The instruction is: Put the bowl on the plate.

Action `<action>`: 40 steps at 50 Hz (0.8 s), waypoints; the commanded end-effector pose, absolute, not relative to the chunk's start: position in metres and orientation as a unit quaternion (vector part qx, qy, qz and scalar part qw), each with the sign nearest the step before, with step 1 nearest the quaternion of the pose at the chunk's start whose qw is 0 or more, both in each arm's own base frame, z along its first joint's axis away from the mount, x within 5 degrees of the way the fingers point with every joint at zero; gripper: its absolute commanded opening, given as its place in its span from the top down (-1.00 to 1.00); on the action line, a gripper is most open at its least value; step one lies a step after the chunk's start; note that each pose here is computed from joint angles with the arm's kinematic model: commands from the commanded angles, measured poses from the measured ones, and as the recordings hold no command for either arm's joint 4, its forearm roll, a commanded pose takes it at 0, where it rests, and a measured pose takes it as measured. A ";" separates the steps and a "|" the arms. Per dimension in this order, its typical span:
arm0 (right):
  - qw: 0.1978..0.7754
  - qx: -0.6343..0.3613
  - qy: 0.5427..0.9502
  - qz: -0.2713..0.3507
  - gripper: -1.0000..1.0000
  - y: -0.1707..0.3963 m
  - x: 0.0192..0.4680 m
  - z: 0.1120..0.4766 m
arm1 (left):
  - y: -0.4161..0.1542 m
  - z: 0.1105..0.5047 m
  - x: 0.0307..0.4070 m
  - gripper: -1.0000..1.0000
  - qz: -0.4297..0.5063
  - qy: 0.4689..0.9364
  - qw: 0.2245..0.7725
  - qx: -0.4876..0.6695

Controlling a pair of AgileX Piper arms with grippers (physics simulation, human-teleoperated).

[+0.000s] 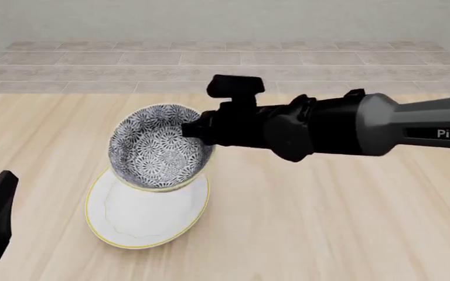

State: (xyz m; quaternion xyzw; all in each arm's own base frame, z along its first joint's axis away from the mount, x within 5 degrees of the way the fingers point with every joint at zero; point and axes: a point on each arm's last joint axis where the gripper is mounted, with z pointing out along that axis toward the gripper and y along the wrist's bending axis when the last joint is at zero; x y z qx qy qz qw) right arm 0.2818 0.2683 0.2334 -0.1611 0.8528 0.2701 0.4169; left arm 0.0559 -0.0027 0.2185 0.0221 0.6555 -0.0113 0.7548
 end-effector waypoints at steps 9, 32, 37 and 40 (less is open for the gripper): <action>0.388 -0.150 0.864 0.284 1.00 0.293 0.283 0.220 | -0.003 0.219 0.056 -1.00 -0.012 0.654 0.756 0.023; 0.359 -0.140 0.881 0.275 1.00 0.306 0.292 0.190 | -0.003 0.219 0.055 -1.00 -0.012 0.653 0.757 0.022; 0.360 -0.137 0.882 0.273 1.00 0.307 0.295 0.187 | -0.003 0.219 0.055 -1.00 -0.012 0.652 0.758 0.022; 0.358 -0.135 0.883 0.273 1.00 0.307 0.297 0.184 | -0.003 0.219 0.055 -1.00 -0.012 0.652 0.758 0.022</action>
